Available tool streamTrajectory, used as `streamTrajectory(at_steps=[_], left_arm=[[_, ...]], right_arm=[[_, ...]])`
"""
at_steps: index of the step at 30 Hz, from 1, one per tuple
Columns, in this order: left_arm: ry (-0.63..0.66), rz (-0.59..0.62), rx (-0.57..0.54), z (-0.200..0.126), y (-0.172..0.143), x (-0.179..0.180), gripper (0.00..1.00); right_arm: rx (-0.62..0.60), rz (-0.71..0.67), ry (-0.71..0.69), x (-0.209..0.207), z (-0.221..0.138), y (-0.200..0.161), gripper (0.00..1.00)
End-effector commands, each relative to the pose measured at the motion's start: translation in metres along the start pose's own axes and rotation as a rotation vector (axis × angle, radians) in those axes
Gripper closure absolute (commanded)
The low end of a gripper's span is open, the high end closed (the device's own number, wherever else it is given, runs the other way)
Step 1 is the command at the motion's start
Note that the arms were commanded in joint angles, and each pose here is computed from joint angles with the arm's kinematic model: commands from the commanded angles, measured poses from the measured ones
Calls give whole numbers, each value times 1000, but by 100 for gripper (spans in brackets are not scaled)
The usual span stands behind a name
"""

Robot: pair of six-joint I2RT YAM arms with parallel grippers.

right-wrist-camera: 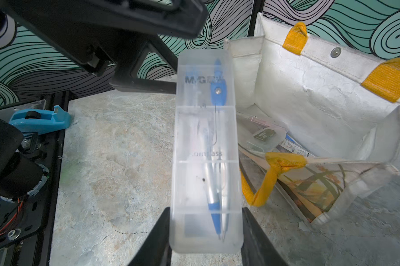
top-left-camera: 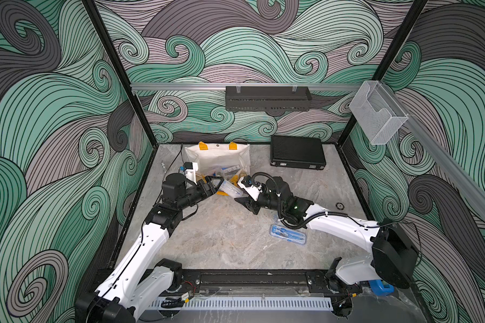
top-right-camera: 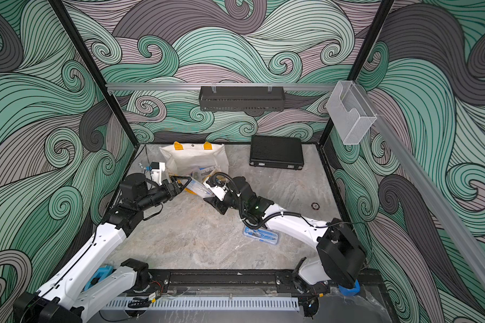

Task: Put the compass set into the canvas bag
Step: Place the compass set in the canvas bag.

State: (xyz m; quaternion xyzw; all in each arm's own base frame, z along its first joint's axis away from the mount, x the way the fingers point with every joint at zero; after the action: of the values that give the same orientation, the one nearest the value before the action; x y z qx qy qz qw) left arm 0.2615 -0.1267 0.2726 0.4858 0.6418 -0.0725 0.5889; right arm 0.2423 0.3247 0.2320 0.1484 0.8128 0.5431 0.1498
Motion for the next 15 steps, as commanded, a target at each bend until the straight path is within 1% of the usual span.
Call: streamTrajectory(at_steps=[1,3,5,6,8,15], left_arm=[[-69,4,17,2,3,-11,31],[-79,1,19,4,4,-12,36],[-96,2,20,5,5,-14,44],[-100,2,21,6,5,-14,46],[-107,3,19,6,6,-16,54],[-113,3,11,6,8,-17,74]], right_arm=[[-96,-10,19,0,-9,31,67],[-113,-9,30,1,-10,36,67],[-125,-4,43,2,-10,39,67],[-128,-3,46,2,-10,41,67],[-136,1,61,3,-10,44,67],[-150,10,89,5,-9,50,67]])
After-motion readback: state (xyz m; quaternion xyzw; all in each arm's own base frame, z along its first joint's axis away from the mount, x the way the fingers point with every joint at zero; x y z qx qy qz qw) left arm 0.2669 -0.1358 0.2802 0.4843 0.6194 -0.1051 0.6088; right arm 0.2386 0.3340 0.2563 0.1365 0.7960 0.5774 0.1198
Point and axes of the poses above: each gripper's point midway between its finger pads, its own z axis out along the fingers, its own x axis along the line the jaws close on, y = z × x, the point moved 5 cm from there along -z, back along the fingers, and after that the axes turned 2 degrees about -z, right-handed, at the moved point
